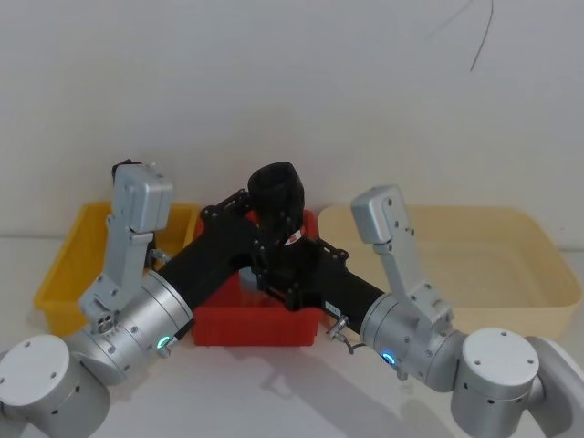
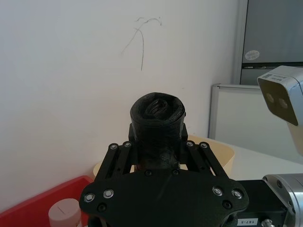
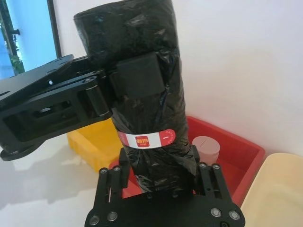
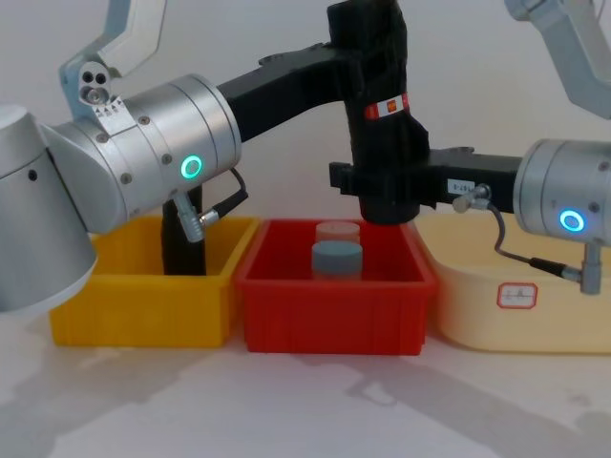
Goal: Pick up the garbage bag with the one hand and transfer it to the other hand.
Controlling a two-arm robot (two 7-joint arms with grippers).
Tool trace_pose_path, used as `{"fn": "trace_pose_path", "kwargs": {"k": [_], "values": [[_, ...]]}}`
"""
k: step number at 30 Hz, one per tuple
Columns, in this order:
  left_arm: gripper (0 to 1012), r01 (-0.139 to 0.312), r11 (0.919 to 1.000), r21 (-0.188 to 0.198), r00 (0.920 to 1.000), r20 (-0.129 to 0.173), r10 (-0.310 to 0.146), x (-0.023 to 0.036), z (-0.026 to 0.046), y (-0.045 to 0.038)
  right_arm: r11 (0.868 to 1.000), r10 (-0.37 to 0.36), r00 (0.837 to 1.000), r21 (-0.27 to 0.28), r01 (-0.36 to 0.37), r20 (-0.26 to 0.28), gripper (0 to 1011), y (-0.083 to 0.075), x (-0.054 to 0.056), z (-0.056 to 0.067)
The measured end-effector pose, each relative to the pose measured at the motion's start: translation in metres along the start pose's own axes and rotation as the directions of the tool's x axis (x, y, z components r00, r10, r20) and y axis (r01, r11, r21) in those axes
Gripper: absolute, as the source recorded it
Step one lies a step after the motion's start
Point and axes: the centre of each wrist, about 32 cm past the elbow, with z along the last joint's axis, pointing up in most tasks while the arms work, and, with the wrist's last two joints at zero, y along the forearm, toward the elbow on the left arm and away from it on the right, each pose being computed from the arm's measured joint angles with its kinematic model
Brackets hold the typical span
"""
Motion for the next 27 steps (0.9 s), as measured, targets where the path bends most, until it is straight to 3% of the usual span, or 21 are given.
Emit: {"fn": "trace_pose_path", "kwargs": {"k": [8,19,27], "values": [[423,0.0,1.0,0.0,1.0,0.0,0.0,0.0,0.0,-0.0001,1.0,0.011,1.0,-0.005,-0.011,0.027,507,-0.0017,-0.0006,0.002],[426,0.0,1.0,-0.001,1.0,0.0,0.0,-0.0001,0.0,-0.0001,1.0,-0.004,0.997,0.001,0.004,0.073,506,-0.0048,-0.0018,0.0049],[675,0.0,1.0,0.0,1.0,0.0,0.0,0.0001,-0.0001,0.0001,1.0,-0.03,0.996,0.011,0.029,0.09,506,-0.0079,-0.0015,0.0065]]}}
